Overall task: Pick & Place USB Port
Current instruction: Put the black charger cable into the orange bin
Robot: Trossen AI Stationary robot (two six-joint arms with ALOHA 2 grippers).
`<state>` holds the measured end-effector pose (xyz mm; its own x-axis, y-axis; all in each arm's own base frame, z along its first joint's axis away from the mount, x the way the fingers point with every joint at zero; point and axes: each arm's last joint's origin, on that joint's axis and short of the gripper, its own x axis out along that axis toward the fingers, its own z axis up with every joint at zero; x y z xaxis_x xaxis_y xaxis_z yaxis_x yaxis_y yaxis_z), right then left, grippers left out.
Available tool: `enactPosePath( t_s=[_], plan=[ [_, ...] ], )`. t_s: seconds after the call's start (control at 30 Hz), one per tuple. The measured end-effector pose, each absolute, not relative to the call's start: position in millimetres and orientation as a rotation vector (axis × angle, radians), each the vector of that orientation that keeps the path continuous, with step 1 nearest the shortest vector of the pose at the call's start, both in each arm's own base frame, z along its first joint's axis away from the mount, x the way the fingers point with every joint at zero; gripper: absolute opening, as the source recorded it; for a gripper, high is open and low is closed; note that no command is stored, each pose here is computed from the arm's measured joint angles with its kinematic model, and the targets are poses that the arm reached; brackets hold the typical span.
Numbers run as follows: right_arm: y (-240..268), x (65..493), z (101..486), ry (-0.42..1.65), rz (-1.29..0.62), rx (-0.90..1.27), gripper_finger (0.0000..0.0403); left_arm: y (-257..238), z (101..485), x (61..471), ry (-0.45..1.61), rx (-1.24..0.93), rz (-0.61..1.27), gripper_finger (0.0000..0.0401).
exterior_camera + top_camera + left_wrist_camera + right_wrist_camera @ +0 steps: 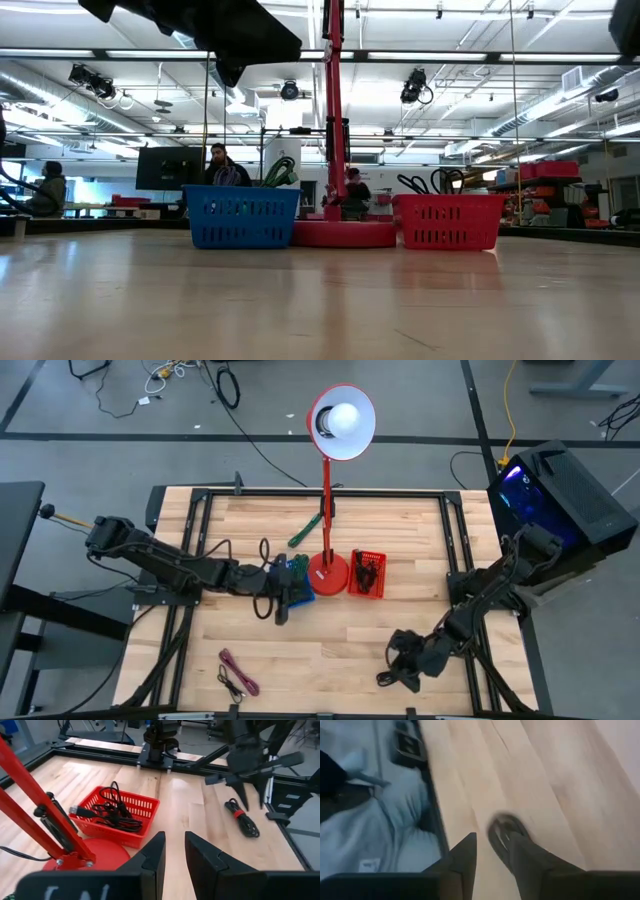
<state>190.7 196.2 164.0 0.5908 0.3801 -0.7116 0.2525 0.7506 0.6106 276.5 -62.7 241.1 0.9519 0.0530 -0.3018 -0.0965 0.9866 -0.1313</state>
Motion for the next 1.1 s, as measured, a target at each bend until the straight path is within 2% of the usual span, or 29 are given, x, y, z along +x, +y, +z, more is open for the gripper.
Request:
enactPosePath(
  t_s=[0.17, 0.47, 0.93, 1.03, 1.1],
  plan=[
    [193.1, 182.7, 156.8, 1.113, 0.051, 0.747, 0.0118, -69.2, 241.2, 274.9, 0.302, -0.153, 0.061, 0.0076],
    [189.6, 177.6, 152.4, 1.252, 0.065, 0.728, 0.0118, -69.7, 241.3, 274.6, 0.299, -0.148, 0.078, 0.0076],
    [195.1, 181.6, 123.2, 1.344, 0.037, 0.647, 0.0118, -69.8, 241.3, 274.6, 0.299, -0.147, 0.077, 0.0076],
    [195.2, 181.8, 119.5, 1.352, 0.029, 0.631, 0.0104, -69.8, 241.3, 274.6, 0.299, -0.147, 0.077, 0.0076],
    [194.7, 181.6, 116.5, 1.355, 0.018, 0.609, 0.0068, -69.8, 241.3, 274.6, 0.299, -0.147, 0.077, 0.0076]
  ],
)
